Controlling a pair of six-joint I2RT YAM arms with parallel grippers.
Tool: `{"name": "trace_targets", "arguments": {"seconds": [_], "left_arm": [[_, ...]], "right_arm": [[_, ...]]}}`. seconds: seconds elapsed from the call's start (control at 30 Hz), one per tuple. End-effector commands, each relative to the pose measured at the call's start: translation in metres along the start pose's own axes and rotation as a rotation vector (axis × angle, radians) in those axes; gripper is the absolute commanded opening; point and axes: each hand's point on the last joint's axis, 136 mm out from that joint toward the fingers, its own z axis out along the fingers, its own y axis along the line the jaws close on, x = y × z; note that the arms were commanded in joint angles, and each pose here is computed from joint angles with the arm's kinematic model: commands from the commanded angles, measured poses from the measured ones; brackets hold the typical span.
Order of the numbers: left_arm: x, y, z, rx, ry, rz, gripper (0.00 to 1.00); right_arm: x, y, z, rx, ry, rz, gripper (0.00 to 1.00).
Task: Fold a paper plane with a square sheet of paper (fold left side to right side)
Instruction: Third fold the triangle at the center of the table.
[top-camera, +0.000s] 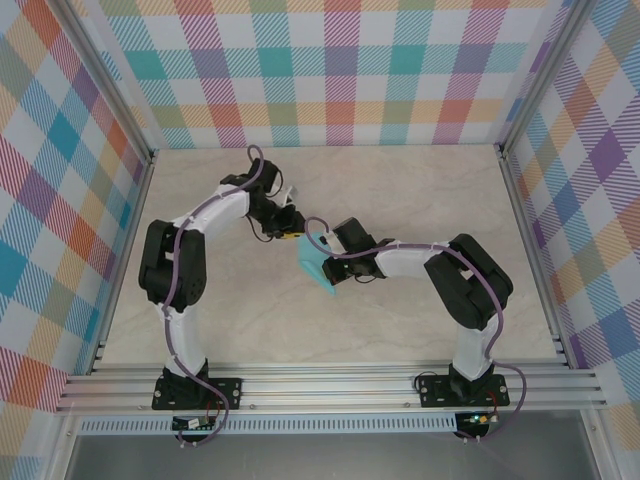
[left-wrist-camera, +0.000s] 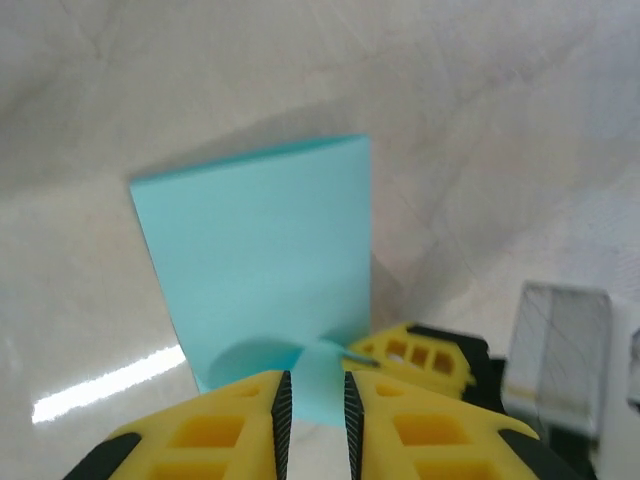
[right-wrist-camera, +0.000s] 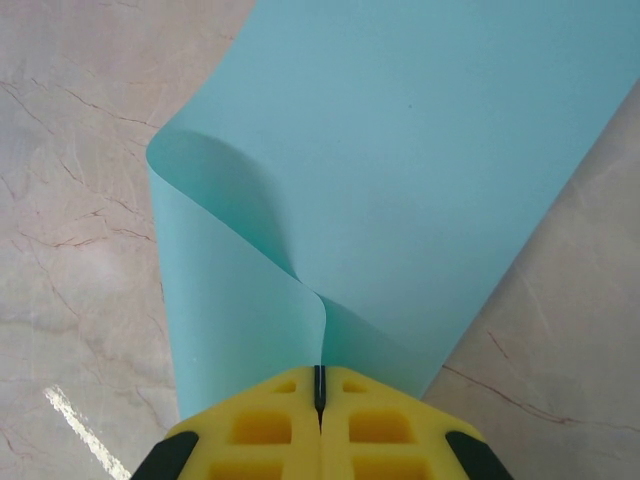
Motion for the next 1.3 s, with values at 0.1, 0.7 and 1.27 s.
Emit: {"name": "trace_targets", "arguments": {"seconds": [0.1,0.7,1.27], "left_arm": [[0.040,-0.017,0.007,0.166,0.060,-0.050,0.17],[0.062,0.007,0.069,0.125,0.161,-0.110,0.18],[0.069,0.039,0.092,0.024,0.184,-0.142,0.18]], "right_arm": [[0.024,-0.009,0.008,0.017,0.076,0.037,0.00],[0.026,-0.011,0.009,0.028,0.083,0.040,0.00],[0.007,-0.009,-0.008,0.029,0.022,0.038,0.00]]}}
